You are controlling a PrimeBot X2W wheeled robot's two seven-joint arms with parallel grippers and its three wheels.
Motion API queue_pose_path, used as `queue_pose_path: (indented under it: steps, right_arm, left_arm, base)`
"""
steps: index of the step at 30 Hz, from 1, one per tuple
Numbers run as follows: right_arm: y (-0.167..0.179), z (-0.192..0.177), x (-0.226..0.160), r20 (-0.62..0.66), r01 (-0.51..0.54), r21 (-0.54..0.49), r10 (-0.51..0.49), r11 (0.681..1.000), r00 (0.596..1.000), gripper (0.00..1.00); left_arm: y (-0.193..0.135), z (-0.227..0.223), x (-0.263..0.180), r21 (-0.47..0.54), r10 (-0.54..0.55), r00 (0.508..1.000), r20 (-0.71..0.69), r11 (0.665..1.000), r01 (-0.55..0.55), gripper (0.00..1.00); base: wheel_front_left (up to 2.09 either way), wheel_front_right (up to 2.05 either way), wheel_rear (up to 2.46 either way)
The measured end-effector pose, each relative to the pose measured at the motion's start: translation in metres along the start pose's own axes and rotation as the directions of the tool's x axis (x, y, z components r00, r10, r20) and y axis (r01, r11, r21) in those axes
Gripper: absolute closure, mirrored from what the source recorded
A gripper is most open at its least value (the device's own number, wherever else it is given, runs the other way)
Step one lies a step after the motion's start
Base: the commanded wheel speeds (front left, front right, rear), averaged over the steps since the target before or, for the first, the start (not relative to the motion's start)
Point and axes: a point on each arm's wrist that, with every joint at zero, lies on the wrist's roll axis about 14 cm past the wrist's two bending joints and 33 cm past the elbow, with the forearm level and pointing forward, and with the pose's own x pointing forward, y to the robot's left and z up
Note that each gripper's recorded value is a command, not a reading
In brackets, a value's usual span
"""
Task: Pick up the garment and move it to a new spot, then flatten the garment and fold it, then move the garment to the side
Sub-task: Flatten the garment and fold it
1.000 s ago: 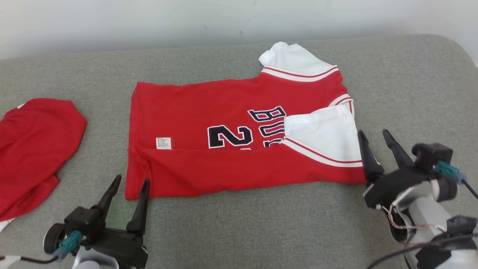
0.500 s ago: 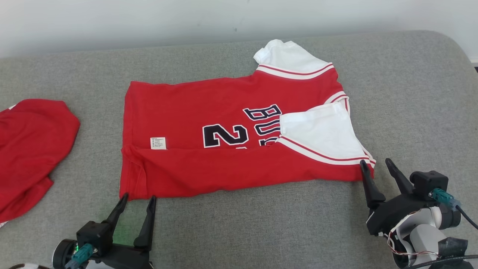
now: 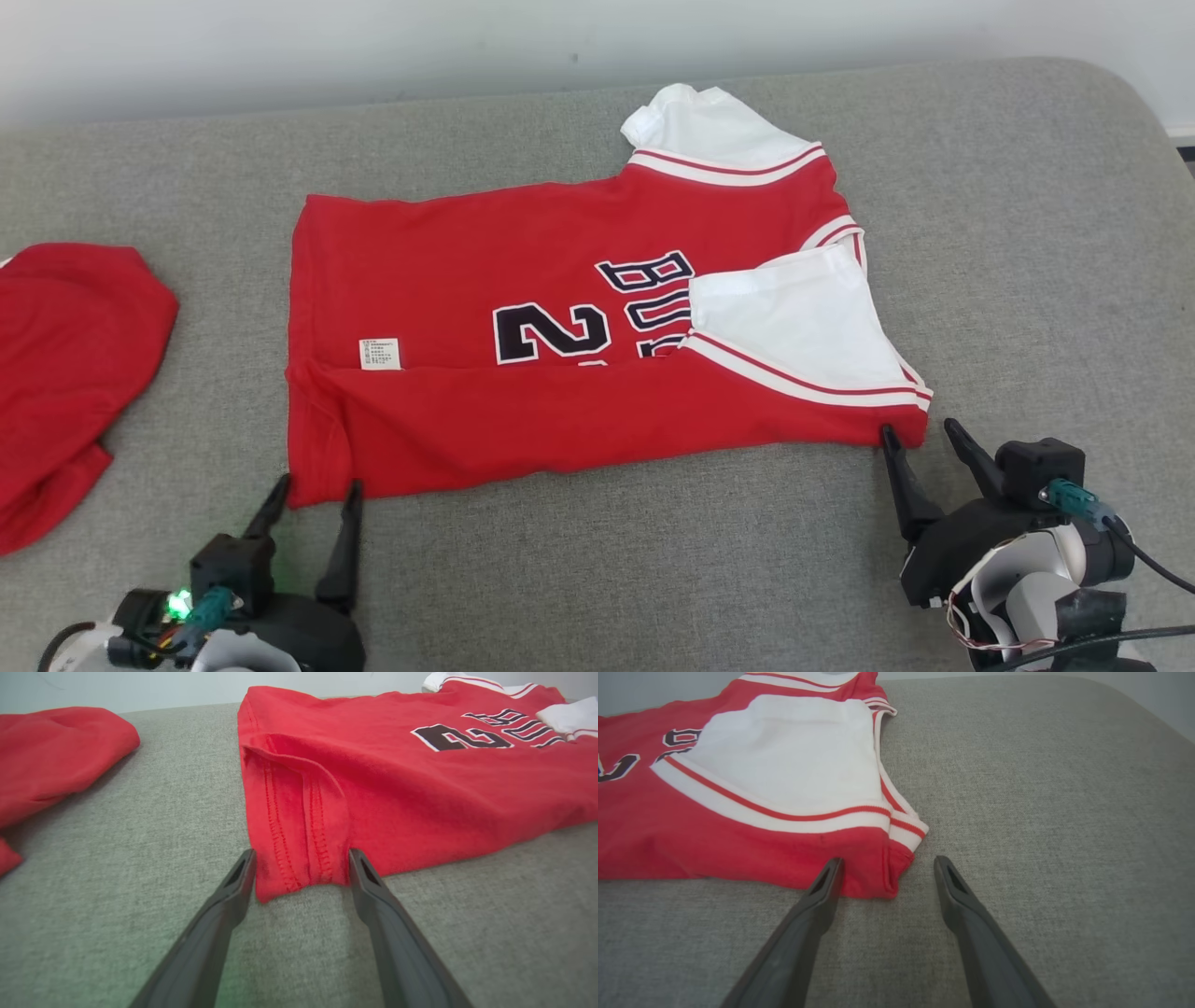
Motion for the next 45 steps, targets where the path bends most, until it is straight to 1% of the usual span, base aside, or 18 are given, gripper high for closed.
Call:
queue_pose_path:
  steps: [3, 6, 7, 8, 9, 10, 14, 17, 18, 22, 25, 30, 35, 41, 44, 45]
  right_arm:
    - [0.0, -0.003, 0.002, -0.012, 0.003, -0.005, -0.003, 1.0, 1.0, 0.0]
    - [0.002, -0.009, 0.003, -0.034, 0.003, -0.003, -0.004, 1.0, 0.999, 0.0]
    - [0.003, -0.01, 0.004, -0.042, 0.002, -0.005, -0.002, 1.0, 0.999, 0.56]
    - [0.003, -0.01, 0.004, -0.043, 0.002, -0.01, -0.002, 1.0, 0.999, 1.0]
    - [0.002, -0.01, 0.005, -0.043, 0.002, -0.01, -0.003, 1.0, 0.999, 1.0]
    - [0.002, -0.009, 0.006, -0.039, 0.005, -0.01, -0.005, 1.0, 0.999, 1.0]
    - [-0.002, -0.005, 0.005, -0.021, 0.018, -0.005, -0.018, 1.0, 1.0, 1.0]
    - [-0.016, 0.002, -0.001, 0.006, 0.055, -0.001, -0.055, 0.998, 0.998, 1.0]
    - [-0.024, 0.005, -0.007, 0.02, 0.078, 0.009, -0.078, 0.997, 0.997, 1.0]
    - [-0.036, 0.007, -0.025, 0.043, 0.115, 0.023, -0.116, 0.993, 0.992, 1.0]
    - [-0.04, -0.003, -0.043, 0.023, 0.135, 0.04, -0.136, 0.99, 0.99, 1.0]
    - [-0.044, -0.013, -0.072, -0.007, 0.159, 0.057, -0.158, 0.986, 0.987, 1.0]
    - [-0.038, -0.013, -0.089, -0.021, 0.159, 0.074, -0.157, 0.985, 0.987, 1.0]
    - [-0.022, -0.014, -0.098, -0.054, 0.137, 0.101, -0.132, 0.985, 0.99, 1.0]
    - [-0.019, -0.019, -0.1, -0.08, 0.133, 0.093, -0.126, 0.987, 0.989, 1.0]
    - [-0.018, -0.022, -0.101, -0.098, 0.134, 0.091, -0.125, 0.987, 0.987, 1.0]
  left_arm:
    - [0.011, 0.0, 0.004, 0.012, 0.051, 0.999, 0.001, 0.999, -0.051, 0.0]
    - [0.013, -0.005, 0.006, 0.006, 0.056, 0.998, -0.014, 0.998, -0.056, 0.0]
    - [0.012, -0.007, 0.006, 0.003, 0.05, 0.999, -0.018, 0.999, -0.05, 0.0]
    - [0.012, -0.009, 0.006, -0.002, 0.046, 0.999, -0.025, 0.999, -0.046, 0.24]
    - [0.012, -0.009, 0.006, -0.004, 0.047, 0.999, -0.026, 0.999, -0.047, 0.66]
    - [0.01, -0.009, 0.006, -0.008, 0.037, 0.999, -0.027, 0.999, -0.037, 1.0]
    - [0.003, -0.002, 0.007, -0.047, 0.017, 1.0, -0.005, 0.999, -0.017, 1.0]
    - [0.002, 0.006, -0.001, -0.061, 0.015, 1.0, 0.018, 0.998, -0.014, 1.0]
    - [-0.001, 0.011, -0.007, -0.07, 0.006, 0.999, 0.034, 0.998, -0.004, 1.0]
    - [-0.012, 0.012, -0.027, -0.088, -0.012, 0.999, 0.042, 0.996, 0.016, 1.0]
    - [-0.027, 0.011, -0.045, -0.111, -0.038, 0.998, 0.042, 0.993, 0.043, 1.0]
    - [-0.037, 0.01, -0.068, -0.133, -0.042, 0.998, 0.041, 0.99, 0.047, 1.0]
    - [-0.037, 0.006, -0.083, -0.155, -0.023, 0.999, 0.031, 0.988, 0.027, 1.0]
    - [-0.033, 0.003, -0.089, -0.163, -0.003, 1.0, 0.022, 0.987, 0.007, 1.0]
    - [-0.031, 0.0, -0.091, -0.164, -0.001, 1.0, 0.013, 0.986, 0.003, 1.0]
    - [-0.031, -0.003, -0.092, -0.163, -0.001, 1.0, 0.003, 0.987, 0.001, 0.87]
  base:
    - [0.0, 0.0, 0.0]
    - [0.0, 0.0, 0.0]
    - [0.0, 0.0, 0.0]
    - [0.0, 0.0, 0.0]
    - [0.0, 0.0, 0.0]
    - [0.0, 0.0, 0.0]
    - [0.0, 0.0, 0.0]
    - [0.0, 0.0, 0.0]
    - [0.0, 0.0, 0.0]
    - [0.0, 0.0, 0.0]
    - [0.0, 0.0, 0.0]
    - [0.0, 0.0, 0.0]
    - [0.0, 0.0, 0.0]
    - [0.0, 0.0, 0.0]
    - [0.0, 0.0, 0.0]
    - [0.0, 0.0, 0.0]
